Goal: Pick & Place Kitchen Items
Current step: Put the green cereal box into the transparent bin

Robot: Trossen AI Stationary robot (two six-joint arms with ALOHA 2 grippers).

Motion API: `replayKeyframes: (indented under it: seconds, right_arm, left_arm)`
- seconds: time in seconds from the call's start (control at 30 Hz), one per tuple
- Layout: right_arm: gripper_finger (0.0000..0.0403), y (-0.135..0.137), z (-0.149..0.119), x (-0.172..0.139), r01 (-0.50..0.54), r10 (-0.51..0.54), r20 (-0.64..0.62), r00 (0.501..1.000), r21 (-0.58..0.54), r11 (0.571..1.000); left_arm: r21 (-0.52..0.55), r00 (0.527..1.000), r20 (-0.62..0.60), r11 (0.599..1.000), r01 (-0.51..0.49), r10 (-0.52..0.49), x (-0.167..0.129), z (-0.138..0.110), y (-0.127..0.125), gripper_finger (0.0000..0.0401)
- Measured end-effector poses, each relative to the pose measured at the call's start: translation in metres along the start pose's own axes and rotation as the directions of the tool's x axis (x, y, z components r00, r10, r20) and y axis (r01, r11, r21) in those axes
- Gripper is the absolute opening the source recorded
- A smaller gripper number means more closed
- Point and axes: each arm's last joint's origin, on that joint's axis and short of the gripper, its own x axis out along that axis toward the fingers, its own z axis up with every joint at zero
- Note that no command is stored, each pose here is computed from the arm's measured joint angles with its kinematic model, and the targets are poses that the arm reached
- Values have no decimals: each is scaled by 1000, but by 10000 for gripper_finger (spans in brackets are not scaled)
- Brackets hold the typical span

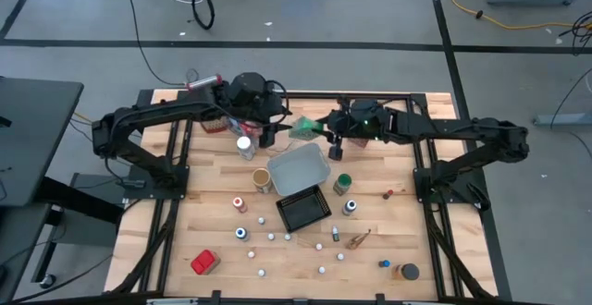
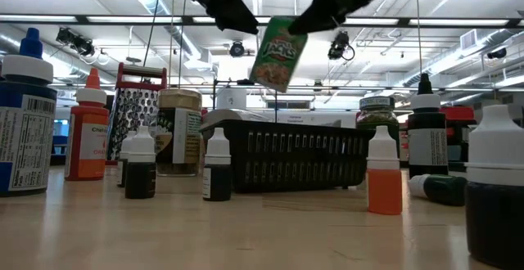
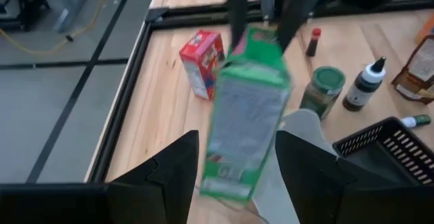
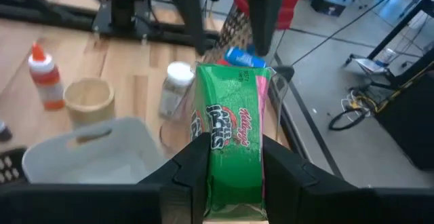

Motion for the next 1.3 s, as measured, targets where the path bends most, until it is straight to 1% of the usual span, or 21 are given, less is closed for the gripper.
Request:
replayKeyframes:
  seconds: [0.1,0.23,0.37,0.5,0.67,0.83,0.93,1.1,1.2,1.3]
  right_arm:
    - [114,-5,7,3,-18,18,-3,1000,-4,1000]
    - [114,-8,12,12,-20,20,-30,999,-19,1000]
    - [114,-8,13,21,-43,41,-62,997,-23,999]
    - [114,-7,14,29,-60,57,-69,996,-30,998]
    - [114,-6,14,36,-63,60,-75,995,-38,997]
    - [114,-6,19,37,-113,112,-14,994,-50,992]
    - [114,-6,20,37,-110,110,6,994,-60,992]
    - [114,-6,20,37,-112,113,7,994,-69,991]
    - [114,-6,21,37,-110,111,14,994,-69,992]
    - [114,-6,22,37,-108,109,21,994,-70,992]
  left_arm:
    - [0,1000,-12,1000,-9,9,0,-1,0,206]
    - [24,998,-26,998,-51,52,0,-1,1,213]
    - [28,998,-40,998,-50,51,0,-3,0,241]
    - [35,998,-40,998,-43,45,2,-2,-2,274]
    - [85,999,-35,996,-27,30,3,-1,-8,299]
    - [95,998,-51,995,-35,40,3,-1,-9,302]
    - [88,997,-67,996,-33,39,3,-3,-9,300]
    - [92,999,-46,996,1,3,3,-2,-10,300]
    - [95,999,-34,996,0,3,3,0,-10,299]
    - [96,1000,-23,995,-3,5,4,1,-10,289]
